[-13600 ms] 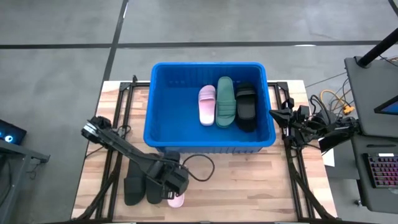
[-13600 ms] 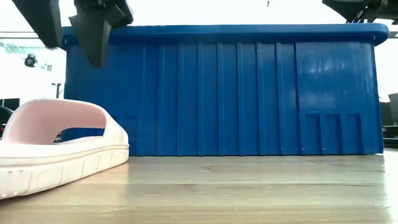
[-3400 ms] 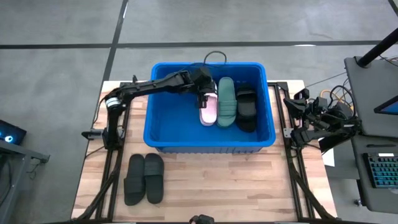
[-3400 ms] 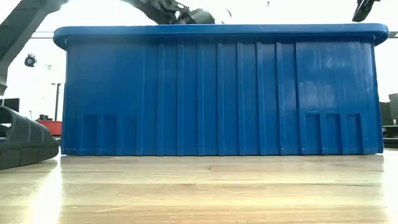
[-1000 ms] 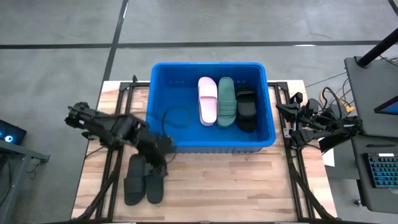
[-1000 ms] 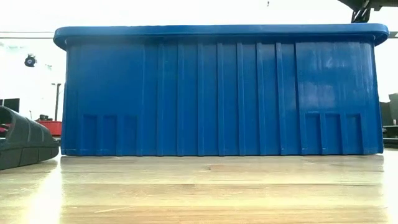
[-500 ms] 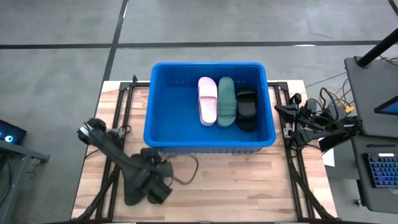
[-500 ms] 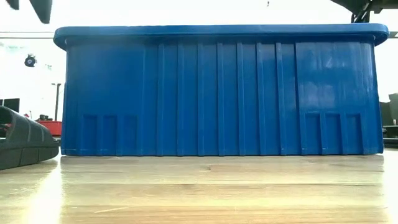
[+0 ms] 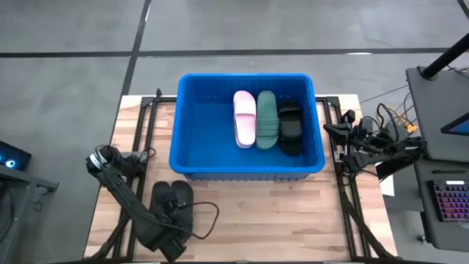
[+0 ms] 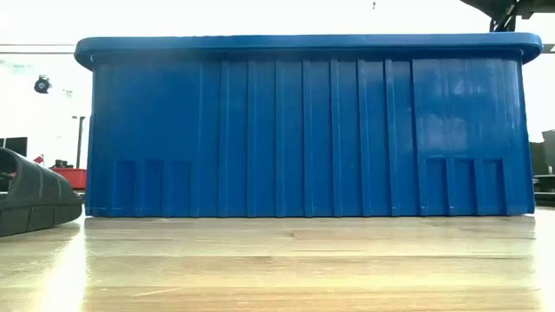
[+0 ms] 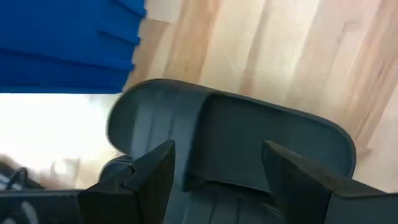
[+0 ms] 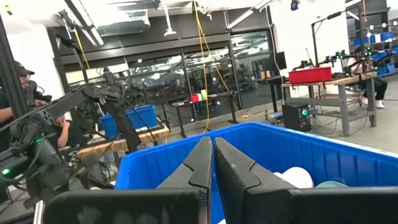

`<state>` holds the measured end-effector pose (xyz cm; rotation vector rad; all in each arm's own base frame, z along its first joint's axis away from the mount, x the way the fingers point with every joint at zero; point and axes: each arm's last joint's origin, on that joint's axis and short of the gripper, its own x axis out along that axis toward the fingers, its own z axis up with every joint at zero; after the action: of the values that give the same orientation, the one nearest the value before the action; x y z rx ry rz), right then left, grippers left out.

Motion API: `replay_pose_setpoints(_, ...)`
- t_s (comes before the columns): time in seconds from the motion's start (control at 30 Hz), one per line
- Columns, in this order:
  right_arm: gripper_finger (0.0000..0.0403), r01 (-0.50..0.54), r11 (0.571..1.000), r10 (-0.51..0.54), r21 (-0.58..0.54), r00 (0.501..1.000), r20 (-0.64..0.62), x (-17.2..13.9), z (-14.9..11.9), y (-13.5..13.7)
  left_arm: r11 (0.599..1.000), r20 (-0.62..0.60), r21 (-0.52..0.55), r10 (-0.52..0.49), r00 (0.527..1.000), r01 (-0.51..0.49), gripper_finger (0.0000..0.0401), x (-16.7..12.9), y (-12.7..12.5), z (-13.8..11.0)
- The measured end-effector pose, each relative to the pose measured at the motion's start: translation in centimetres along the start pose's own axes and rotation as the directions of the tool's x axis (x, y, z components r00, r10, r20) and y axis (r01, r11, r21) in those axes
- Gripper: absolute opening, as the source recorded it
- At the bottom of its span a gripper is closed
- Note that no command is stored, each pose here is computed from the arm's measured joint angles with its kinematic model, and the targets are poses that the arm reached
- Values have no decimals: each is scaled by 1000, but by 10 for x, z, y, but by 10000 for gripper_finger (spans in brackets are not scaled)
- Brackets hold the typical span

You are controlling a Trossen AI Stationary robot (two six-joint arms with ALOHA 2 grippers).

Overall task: Pick and place slides into bin
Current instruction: Put the black slide into the bin

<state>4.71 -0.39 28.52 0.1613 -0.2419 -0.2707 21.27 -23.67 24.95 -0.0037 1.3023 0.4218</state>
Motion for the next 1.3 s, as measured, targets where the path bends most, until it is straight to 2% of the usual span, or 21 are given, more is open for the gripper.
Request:
replay_pose_setpoints(0.2, 8, 0, 1000, 0, -2, 1000, -5, 0, 0, 0, 994, -9, -31, 103, 995, -103, 224, 25, 0, -15)
replay_pose_setpoints(0.47, 8, -1, 1000, 1, -2, 1000, -5, 0, 0, 0, 982, -51, 42, 187, 981, -185, 224, 49, 7, -27)
replay_pose_setpoints(0.7, 8, -1, 1000, 1, -2, 1000, -4, 0, 0, 0, 989, -39, 23, 150, 988, -149, 224, 69, 5, -34)
replay_pose_setpoints(1.2, 8, -1, 1000, 1, -1, 1000, -3, 0, 0, 0, 989, -27, -1, 149, 989, -149, 224, 70, 9, -32)
replay_pose_setpoints(1.3, 8, -1, 1000, 1, -1, 1000, -3, 0, 0, 0, 985, -33, -48, 164, 986, -165, 224, 73, 12, -30)
